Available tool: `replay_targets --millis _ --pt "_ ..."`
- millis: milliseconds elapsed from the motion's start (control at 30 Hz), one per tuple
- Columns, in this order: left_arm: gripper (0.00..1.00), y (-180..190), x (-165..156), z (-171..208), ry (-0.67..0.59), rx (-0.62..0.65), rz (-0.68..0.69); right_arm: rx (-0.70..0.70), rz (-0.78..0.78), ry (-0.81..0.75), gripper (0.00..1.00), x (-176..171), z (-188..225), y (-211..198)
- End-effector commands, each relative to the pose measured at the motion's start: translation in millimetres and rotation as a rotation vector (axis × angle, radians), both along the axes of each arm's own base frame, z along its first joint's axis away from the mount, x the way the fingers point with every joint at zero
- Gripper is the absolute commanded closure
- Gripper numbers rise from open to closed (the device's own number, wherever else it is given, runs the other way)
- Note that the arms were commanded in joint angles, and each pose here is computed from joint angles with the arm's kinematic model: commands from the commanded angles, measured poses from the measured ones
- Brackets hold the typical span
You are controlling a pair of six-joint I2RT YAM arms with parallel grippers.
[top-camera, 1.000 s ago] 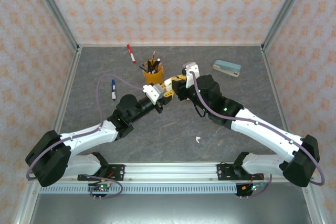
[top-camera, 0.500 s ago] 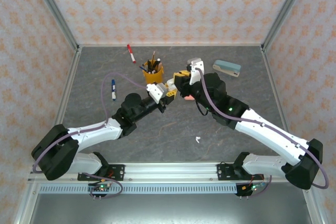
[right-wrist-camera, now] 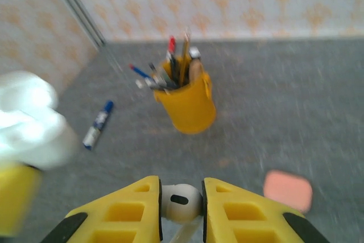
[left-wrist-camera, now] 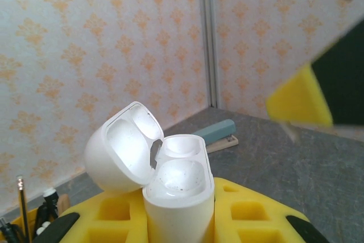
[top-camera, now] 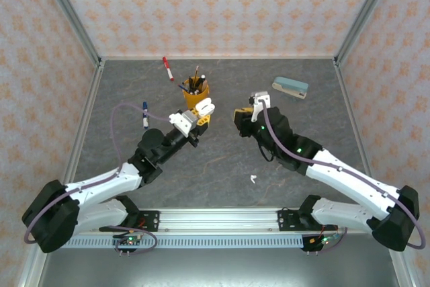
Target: Insert the wireless bluetooth earbuds into the charging case
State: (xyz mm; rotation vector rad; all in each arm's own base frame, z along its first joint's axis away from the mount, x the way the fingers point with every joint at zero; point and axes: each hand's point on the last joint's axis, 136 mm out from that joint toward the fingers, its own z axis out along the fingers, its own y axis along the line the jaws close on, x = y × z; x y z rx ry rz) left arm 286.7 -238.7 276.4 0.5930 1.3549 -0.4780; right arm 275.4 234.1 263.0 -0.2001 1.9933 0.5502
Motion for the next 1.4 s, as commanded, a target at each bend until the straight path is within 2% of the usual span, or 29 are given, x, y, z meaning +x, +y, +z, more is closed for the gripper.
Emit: replay_targets --millis 0,200,367,667,933,1233,1367 --pt "1.00 10.8 -2.2 8.3 -0.047 0.005 0.038 -0.044 -0.074 0.170 0.79 -2.9 -59.6 -7.6" --pt "1.00 13.8 -7.6 22.7 -0.093 -0.007 0.036 -0.088 -0.118 0.411 0.79 -9.1 -139.7 2.0" --pt "1.00 8.4 -12.1 27.4 -0.120 -0.022 -0.004 -0.149 -0.197 0.559 0.80 -14.2 -181.3 -1.4" --pt "1.00 16.2 4.7 11.9 -0.111 -0.146 -0.021 -0.221 -0.323 0.715 0.80 -25.0 -224.9 -13.6" --pt "1.00 12.3 14.8 -5.3 -0.085 -0.141 -0.034 -0.296 -0.381 0.787 0.78 -26.3 -241.8 -16.2" --pt "1.00 19.1 4.6 -7.4 -0.073 -0.107 -0.032 -0.347 -0.389 0.812 0.65 -21.4 -252.1 -11.0" --pt "1.00 22.6 -0.1 -6.5 -0.069 -0.100 -0.029 -0.326 -0.381 0.801 0.46 -18.4 -242.1 -6.7"
